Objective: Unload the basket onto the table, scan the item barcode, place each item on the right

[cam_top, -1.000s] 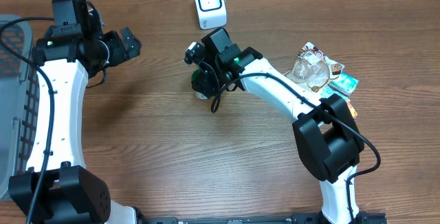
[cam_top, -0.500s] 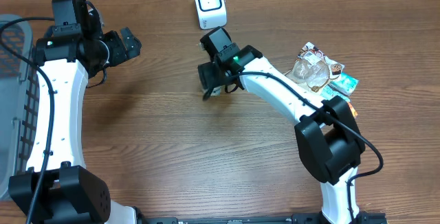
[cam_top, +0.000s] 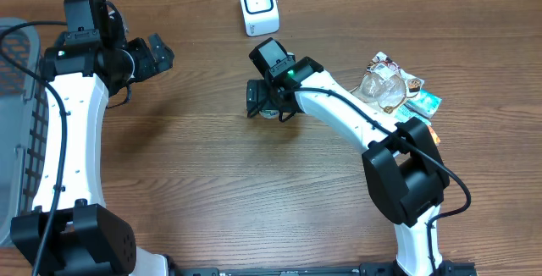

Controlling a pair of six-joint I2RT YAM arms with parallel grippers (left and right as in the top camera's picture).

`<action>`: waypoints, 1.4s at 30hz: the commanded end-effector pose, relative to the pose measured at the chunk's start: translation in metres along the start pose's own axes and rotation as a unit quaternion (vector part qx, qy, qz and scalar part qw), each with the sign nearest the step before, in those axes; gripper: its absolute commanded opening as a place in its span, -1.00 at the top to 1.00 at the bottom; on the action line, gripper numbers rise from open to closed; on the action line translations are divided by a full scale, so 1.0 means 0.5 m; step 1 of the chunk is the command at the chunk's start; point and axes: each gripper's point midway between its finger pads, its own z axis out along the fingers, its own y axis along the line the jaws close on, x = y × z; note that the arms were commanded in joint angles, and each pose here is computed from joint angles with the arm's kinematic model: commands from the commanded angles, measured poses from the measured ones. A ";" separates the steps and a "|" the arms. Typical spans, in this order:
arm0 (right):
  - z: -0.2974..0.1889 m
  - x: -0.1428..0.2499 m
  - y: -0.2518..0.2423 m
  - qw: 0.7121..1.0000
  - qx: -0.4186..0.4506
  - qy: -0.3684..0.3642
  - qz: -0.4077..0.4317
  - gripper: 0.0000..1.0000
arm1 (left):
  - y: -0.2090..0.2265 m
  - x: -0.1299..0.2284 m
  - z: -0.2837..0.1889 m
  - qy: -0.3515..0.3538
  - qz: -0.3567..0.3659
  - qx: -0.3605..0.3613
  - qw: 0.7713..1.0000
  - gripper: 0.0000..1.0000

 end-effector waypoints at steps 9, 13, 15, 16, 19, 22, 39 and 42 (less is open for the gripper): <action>-0.012 -0.042 0.011 0.985 -0.002 -0.032 -0.172 -0.57 | 0.002 -0.005 -0.001 -0.004 -0.002 -0.003 1.000 -0.99; -0.012 -0.046 0.017 0.986 -0.008 -0.036 -0.166 -0.46 | 0.002 -0.005 -0.001 -0.004 -0.002 -0.003 1.000 -1.00; -0.013 -0.045 0.024 0.985 -0.019 -0.036 -0.166 -0.43 | 0.002 -0.005 -0.001 -0.004 -0.002 -0.003 1.000 -0.99; -0.013 -0.044 0.026 0.985 -0.022 -0.035 -0.166 -0.41 | 0.002 -0.005 -0.001 -0.004 -0.002 -0.003 1.000 -1.00; -0.013 -0.042 0.029 0.985 -0.027 -0.033 -0.166 -0.36 | 0.002 -0.005 -0.001 -0.004 -0.002 -0.003 1.000 -0.99; -0.013 -0.042 0.029 0.985 -0.027 -0.033 -0.166 -0.37 | 0.002 -0.005 -0.001 -0.004 -0.002 -0.003 1.000 -1.00; -0.016 -0.076 0.048 0.988 -0.044 -0.069 -0.129 -0.52 | 0.002 -0.005 -0.001 -0.004 -0.002 -0.003 1.000 -1.00; -0.010 -0.074 0.047 0.989 -0.043 -0.066 -0.129 -0.53 | 0.002 -0.005 -0.001 -0.004 -0.002 -0.003 1.000 -1.00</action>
